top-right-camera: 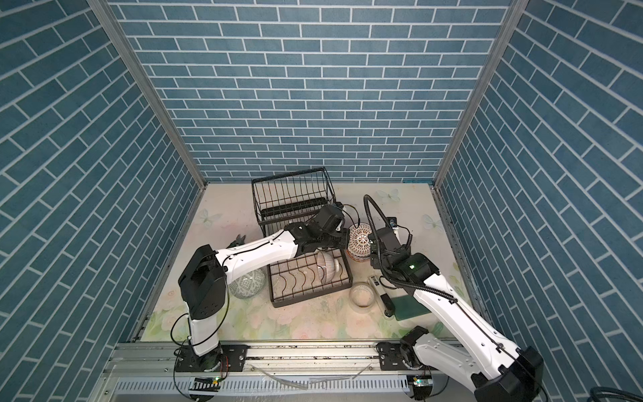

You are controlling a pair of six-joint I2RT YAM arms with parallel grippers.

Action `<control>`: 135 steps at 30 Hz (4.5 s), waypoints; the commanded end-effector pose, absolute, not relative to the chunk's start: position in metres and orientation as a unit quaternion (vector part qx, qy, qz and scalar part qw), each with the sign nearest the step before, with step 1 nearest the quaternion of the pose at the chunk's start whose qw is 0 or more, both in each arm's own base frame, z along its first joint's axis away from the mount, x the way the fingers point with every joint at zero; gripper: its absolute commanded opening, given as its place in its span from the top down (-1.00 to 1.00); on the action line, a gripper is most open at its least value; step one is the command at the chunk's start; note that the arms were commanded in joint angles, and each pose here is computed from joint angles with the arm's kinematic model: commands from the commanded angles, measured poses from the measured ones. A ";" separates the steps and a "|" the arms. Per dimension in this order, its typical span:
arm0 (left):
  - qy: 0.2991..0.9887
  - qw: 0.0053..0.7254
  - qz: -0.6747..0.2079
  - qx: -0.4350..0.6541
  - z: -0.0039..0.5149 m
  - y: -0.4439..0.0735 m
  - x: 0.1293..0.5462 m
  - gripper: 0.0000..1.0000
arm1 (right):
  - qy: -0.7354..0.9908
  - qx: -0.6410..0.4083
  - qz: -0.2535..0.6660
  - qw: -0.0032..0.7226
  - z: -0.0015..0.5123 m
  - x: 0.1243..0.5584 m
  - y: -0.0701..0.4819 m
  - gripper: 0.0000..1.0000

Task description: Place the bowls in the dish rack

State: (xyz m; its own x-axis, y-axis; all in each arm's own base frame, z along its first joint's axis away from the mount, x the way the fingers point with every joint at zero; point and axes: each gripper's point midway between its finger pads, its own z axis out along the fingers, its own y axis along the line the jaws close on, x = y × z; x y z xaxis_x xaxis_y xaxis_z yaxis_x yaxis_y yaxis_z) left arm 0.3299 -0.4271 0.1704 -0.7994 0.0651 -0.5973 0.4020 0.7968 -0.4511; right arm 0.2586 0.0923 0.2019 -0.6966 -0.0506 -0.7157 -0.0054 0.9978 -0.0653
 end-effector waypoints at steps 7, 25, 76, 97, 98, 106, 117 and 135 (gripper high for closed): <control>0.864 0.307 -0.366 0.162 0.215 -0.438 0.316 1.00 | 0.911 -0.053 0.040 0.407 0.231 0.257 0.115 -0.49; 0.854 0.307 -0.381 0.179 0.224 -0.403 0.280 1.00 | 0.895 -0.120 0.145 0.404 0.268 0.236 0.147 -0.51; 0.764 0.307 -0.567 0.037 0.213 -0.225 0.255 1.00 | 0.802 -0.328 0.373 0.333 0.254 0.215 0.316 -0.89; 0.680 0.323 -0.654 0.082 0.251 -0.236 0.253 1.00 | 0.762 -0.360 0.434 0.319 0.269 0.201 0.333 -0.85; 0.680 0.323 -0.654 0.082 0.251 -0.236 0.252 1.00 | 0.758 -0.361 0.439 0.320 0.271 0.200 0.335 -0.83; 0.676 0.326 -0.655 0.084 0.251 -0.236 0.253 1.00 | 0.734 -0.374 0.471 0.315 0.284 0.192 0.342 -0.74; 0.680 0.321 -0.655 0.075 0.243 -0.237 0.256 1.00 | 0.721 -0.372 0.498 0.305 0.291 0.192 0.352 -0.51; 0.697 0.318 -0.640 0.057 0.229 -0.235 0.261 0.58 | 0.731 -0.365 0.485 0.312 0.286 0.195 0.349 0.12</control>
State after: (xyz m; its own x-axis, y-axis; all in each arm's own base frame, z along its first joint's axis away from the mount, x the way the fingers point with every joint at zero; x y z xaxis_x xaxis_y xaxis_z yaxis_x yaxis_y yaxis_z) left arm 0.2623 -0.2348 0.2264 -0.8063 -0.3274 -0.4927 0.4619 0.1719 -0.8701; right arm 0.1999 0.3469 0.2797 -0.5615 -0.2410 -0.7916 -0.8197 0.2927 0.4923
